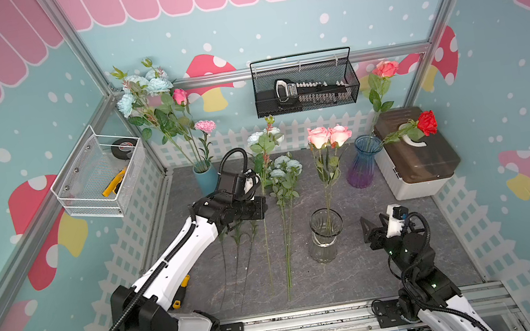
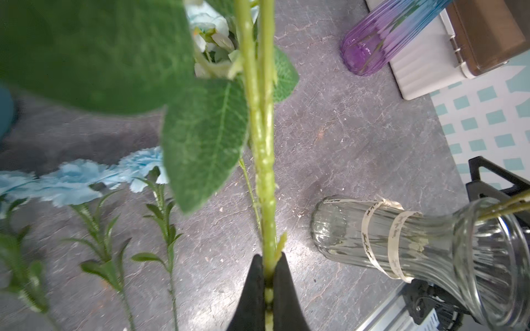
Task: Pick out blue flowers from the vase
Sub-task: Place the flower at the center of the board.
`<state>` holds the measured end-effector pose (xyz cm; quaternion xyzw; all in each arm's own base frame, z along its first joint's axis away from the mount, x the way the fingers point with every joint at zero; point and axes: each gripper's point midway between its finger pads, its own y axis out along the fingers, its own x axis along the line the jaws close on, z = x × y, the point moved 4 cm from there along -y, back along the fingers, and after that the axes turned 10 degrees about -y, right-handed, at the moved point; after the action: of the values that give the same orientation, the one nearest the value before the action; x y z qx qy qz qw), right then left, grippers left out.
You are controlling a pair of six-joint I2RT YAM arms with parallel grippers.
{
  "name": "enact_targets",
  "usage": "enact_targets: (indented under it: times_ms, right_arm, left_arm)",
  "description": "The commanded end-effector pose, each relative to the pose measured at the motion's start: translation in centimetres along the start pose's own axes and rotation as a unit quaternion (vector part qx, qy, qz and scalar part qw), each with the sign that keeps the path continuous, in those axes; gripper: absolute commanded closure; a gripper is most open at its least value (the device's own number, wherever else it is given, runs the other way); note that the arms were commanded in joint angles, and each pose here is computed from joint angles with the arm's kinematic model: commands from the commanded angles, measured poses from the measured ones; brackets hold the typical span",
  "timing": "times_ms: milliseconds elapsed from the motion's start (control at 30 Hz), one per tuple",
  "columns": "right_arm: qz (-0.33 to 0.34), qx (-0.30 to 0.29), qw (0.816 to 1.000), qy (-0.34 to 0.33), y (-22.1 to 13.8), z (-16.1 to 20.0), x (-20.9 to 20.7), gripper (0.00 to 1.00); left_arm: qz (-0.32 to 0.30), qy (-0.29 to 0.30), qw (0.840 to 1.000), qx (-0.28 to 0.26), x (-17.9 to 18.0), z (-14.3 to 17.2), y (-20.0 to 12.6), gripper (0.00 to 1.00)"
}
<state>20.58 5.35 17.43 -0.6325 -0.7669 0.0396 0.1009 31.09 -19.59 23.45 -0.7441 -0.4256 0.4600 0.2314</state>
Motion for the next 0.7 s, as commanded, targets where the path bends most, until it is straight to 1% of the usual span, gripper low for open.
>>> enact_targets:
  times_ms: [0, 67, 167, 200, 367, 500, 567, 667]
  right_arm:
    - [0.002, -0.013, 1.000, -0.001, 0.0, -0.2, 0.0, 0.30]
    - [0.003, -0.012, 1.000, -0.001, 0.0, -0.2, -0.1, 0.30]
    - [0.004, -0.011, 1.000, -0.001, 0.0, -0.2, -0.1, 0.29]
    - [0.004, -0.010, 1.000, -0.001, 0.0, -0.1, -0.1, 0.29]
    - [0.002, -0.006, 1.000, -0.002, 0.2, -0.1, 0.0, 0.29]
    - [0.002, -0.003, 1.000, -0.003, 0.3, -0.1, 0.0, 0.29]
    - [0.002, -0.004, 1.000, -0.003, 0.3, -0.1, 0.0, 0.29]
    - [0.002, -0.006, 1.000, -0.002, 0.3, -0.1, 0.0, 0.29]
  left_arm:
    - [0.058, -0.010, 0.998, 0.010, -0.7, -1.1, 2.3, 1.00]
    - [0.069, -0.015, 0.997, 0.020, -0.5, -1.5, 3.6, 1.00]
    - [0.102, -0.021, 0.994, 0.035, -0.4, -1.8, 5.3, 1.00]
    - [0.102, -0.029, 0.994, 0.036, 0.5, -2.2, 5.7, 1.00]
    - [0.074, -0.043, 0.995, 0.056, 3.0, -2.2, 7.5, 1.00]
    - [0.036, -0.061, 0.995, 0.068, 5.6, -2.0, 8.6, 1.00]
    - [0.030, -0.066, 0.995, 0.075, 6.3, -1.9, 9.2, 1.00]
    - [0.024, -0.069, 0.992, 0.099, 7.0, -1.5, 10.5, 1.00]
